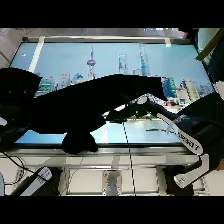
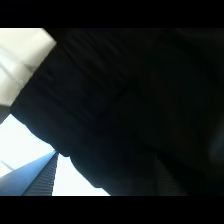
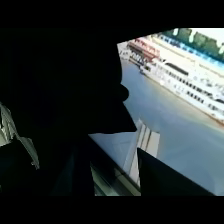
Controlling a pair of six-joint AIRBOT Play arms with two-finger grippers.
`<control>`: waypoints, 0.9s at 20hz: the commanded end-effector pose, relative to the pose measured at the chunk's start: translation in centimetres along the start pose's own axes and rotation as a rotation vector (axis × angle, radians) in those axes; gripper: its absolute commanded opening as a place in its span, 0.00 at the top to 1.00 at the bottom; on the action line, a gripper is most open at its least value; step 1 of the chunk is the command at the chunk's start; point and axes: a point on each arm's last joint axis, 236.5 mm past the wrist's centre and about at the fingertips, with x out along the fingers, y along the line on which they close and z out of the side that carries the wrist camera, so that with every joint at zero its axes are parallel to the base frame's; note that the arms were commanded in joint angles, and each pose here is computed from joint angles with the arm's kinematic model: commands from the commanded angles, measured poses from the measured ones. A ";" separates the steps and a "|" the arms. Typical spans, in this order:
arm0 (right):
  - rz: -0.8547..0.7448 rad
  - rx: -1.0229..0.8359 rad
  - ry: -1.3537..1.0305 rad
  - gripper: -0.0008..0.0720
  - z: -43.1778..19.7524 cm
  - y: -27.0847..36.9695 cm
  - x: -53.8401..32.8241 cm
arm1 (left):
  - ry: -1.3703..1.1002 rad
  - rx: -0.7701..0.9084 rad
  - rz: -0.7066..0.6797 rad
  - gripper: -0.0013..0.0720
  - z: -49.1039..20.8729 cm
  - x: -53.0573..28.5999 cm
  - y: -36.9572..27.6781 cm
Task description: Fold the clothes and pants, and hang the long-sleeved shirts on hangers.
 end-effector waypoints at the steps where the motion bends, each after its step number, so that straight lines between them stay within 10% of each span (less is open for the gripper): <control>1: 0.041 0.009 0.035 0.36 -1.2 0.9 2.1 | -0.029 -0.013 -0.008 0.21 0.9 0.8 -0.1; 4: 0.046 0.021 0.020 0.36 -0.9 1.1 2.4 | -0.031 -0.014 -0.004 0.96 1.0 1.4 0.0; 14: 0.114 0.210 -0.096 0.38 2.0 0.4 4.5 | -0.050 -0.014 -0.005 0.97 1.5 1.5 0.0; 17: 0.113 0.191 -0.149 0.97 3.9 1.0 4.1 | -0.054 -0.014 -0.006 0.97 1.6 1.4 0.0; 18: 0.118 0.173 -0.171 0.97 4.9 1.5 3.8 | -0.062 -0.012 -0.007 0.97 1.7 1.2 -0.1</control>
